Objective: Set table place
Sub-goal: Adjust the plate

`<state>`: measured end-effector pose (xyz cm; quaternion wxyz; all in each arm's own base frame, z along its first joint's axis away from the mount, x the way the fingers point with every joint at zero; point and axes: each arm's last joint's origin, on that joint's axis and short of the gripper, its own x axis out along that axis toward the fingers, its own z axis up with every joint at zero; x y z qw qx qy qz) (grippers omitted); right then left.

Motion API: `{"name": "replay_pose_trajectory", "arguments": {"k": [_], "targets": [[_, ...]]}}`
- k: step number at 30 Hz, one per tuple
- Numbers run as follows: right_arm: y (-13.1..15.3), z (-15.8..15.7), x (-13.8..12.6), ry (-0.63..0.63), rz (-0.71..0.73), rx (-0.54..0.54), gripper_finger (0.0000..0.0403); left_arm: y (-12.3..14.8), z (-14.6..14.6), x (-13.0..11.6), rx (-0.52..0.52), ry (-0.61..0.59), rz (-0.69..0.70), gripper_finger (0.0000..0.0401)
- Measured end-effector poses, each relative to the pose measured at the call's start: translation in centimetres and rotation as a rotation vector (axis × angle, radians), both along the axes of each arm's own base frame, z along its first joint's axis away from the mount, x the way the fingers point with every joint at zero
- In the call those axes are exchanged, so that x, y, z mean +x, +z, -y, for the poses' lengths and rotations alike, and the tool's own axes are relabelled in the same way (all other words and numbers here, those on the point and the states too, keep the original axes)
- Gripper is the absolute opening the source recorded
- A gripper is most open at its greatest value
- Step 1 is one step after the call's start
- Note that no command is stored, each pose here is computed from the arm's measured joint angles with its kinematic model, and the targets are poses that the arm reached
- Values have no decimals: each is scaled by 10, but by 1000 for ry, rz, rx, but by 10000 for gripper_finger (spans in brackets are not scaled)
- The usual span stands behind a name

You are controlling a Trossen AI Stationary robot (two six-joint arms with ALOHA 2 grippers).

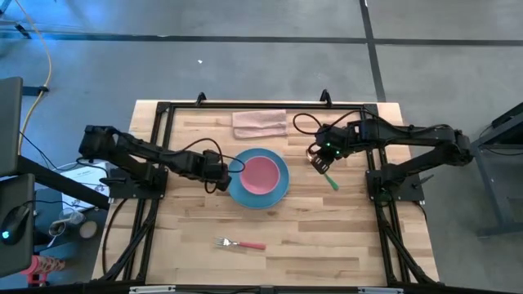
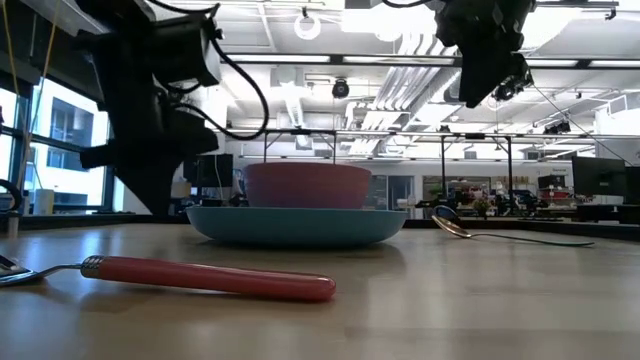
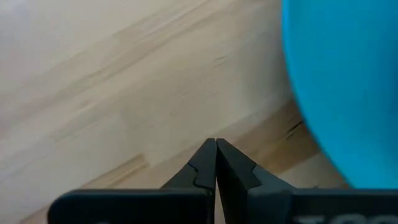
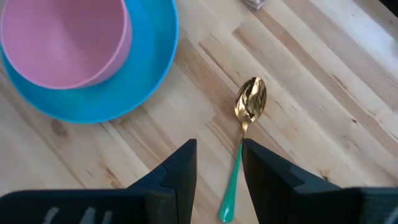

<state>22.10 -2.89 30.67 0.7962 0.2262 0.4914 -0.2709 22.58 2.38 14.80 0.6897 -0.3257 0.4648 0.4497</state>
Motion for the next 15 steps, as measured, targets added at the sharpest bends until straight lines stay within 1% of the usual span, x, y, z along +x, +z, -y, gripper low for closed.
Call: {"name": "replay_pose_trajectory", "arguments": {"k": [5, 7, 11, 15], "targets": [[0, 0, 0, -1, -1, -3, 119, -10, 0, 9, -1, -9, 16, 0], [0, 0, 0, -1, -1, -3, 119, -12, -1, 13, -6, -11, 46, 0], [0, 0, 0, -1, -4, -2, 119, -11, -1, 20, -6, -12, 108, 0], [0, 0, -1, -1, -10, -1, 119, -10, -1, 23, -4, -12, 140, 0]]}}
